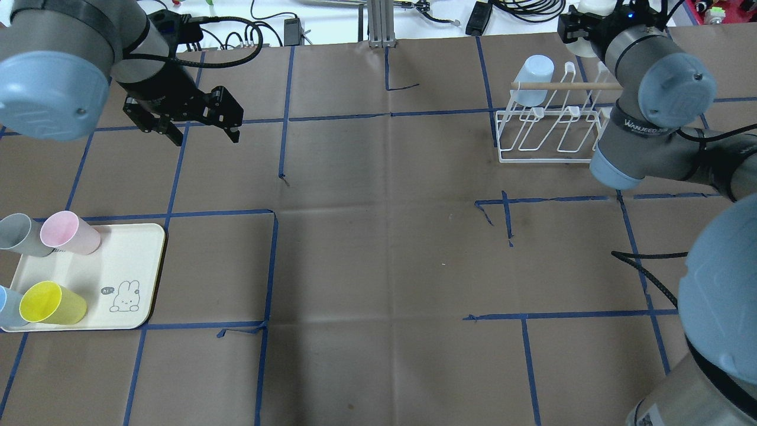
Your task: Transfer IKEA cup to right arm and place on rack
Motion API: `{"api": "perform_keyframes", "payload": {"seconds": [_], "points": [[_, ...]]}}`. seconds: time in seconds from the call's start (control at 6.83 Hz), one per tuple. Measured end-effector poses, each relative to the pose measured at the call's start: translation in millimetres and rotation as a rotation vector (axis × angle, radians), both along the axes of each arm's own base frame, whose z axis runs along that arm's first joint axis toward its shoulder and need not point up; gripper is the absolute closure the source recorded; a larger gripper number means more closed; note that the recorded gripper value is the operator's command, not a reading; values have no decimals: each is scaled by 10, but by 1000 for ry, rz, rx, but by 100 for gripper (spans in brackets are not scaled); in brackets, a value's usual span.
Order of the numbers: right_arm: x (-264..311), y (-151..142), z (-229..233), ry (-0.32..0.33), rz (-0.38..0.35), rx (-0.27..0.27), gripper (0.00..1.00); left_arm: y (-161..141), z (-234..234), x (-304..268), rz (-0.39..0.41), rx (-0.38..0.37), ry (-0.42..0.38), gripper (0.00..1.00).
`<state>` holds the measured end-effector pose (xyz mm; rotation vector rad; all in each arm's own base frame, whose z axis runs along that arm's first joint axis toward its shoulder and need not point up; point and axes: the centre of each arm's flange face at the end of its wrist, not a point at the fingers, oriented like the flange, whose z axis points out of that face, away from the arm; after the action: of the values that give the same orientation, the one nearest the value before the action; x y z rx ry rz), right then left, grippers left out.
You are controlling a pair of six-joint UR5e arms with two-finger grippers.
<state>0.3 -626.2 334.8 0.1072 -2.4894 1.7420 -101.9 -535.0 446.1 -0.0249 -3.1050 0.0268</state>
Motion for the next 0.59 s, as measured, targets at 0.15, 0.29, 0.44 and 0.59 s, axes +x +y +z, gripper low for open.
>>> {"api": "perform_keyframes", "payload": {"seconds": [0.15, 0.29, 0.44, 0.59], "points": [[-162, -8, -49, 15, -16, -6, 91, 199, 205, -51, -6, 3, -8, 0], [-305, -4, -101, 19, -28, -12, 91, 361, 289, -73, -10, 1, -12, 0], [-440, -16, -179, 12, -22, -16, 91, 446, 299, -78, -12, -2, -14, 0], [-532, -47, -251, 2, -8, -18, 91, 444, 310, -70, -11, -7, -15, 0]]}}
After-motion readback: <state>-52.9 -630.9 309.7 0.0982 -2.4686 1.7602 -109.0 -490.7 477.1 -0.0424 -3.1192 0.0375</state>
